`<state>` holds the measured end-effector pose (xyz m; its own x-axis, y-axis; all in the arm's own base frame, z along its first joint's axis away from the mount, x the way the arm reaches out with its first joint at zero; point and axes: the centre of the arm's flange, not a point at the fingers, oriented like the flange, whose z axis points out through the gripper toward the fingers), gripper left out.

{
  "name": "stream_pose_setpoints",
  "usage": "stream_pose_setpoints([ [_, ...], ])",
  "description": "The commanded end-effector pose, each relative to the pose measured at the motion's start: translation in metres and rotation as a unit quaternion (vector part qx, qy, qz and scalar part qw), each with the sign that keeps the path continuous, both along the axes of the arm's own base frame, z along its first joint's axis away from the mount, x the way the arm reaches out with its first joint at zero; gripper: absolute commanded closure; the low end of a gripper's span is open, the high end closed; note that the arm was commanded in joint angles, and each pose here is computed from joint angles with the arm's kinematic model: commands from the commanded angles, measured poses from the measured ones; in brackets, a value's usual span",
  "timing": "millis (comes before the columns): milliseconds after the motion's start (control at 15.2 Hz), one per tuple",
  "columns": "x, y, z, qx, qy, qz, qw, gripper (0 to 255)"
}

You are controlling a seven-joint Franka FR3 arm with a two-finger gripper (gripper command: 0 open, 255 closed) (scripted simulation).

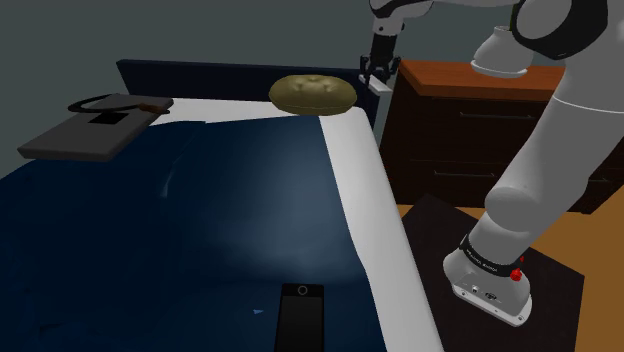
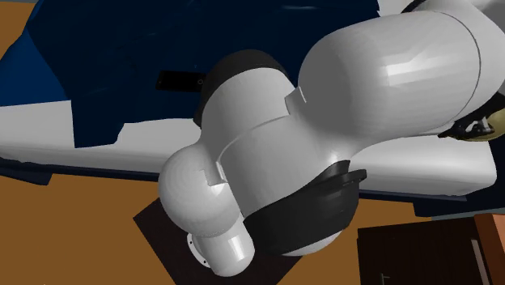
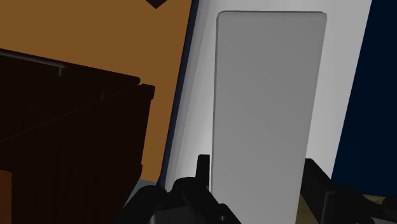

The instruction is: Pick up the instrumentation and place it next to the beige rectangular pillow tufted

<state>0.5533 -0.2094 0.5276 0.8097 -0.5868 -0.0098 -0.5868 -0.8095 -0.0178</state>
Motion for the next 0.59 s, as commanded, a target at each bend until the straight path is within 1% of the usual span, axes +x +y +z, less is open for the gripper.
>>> stream_pose_setpoints([
  [0,0.0,-0.001,-0.01,0.0,0.0,0.0,1.0,255],
  [528,0.0,-0.001,-0.052,0.0,0.0,0.0,1.0,255],
])
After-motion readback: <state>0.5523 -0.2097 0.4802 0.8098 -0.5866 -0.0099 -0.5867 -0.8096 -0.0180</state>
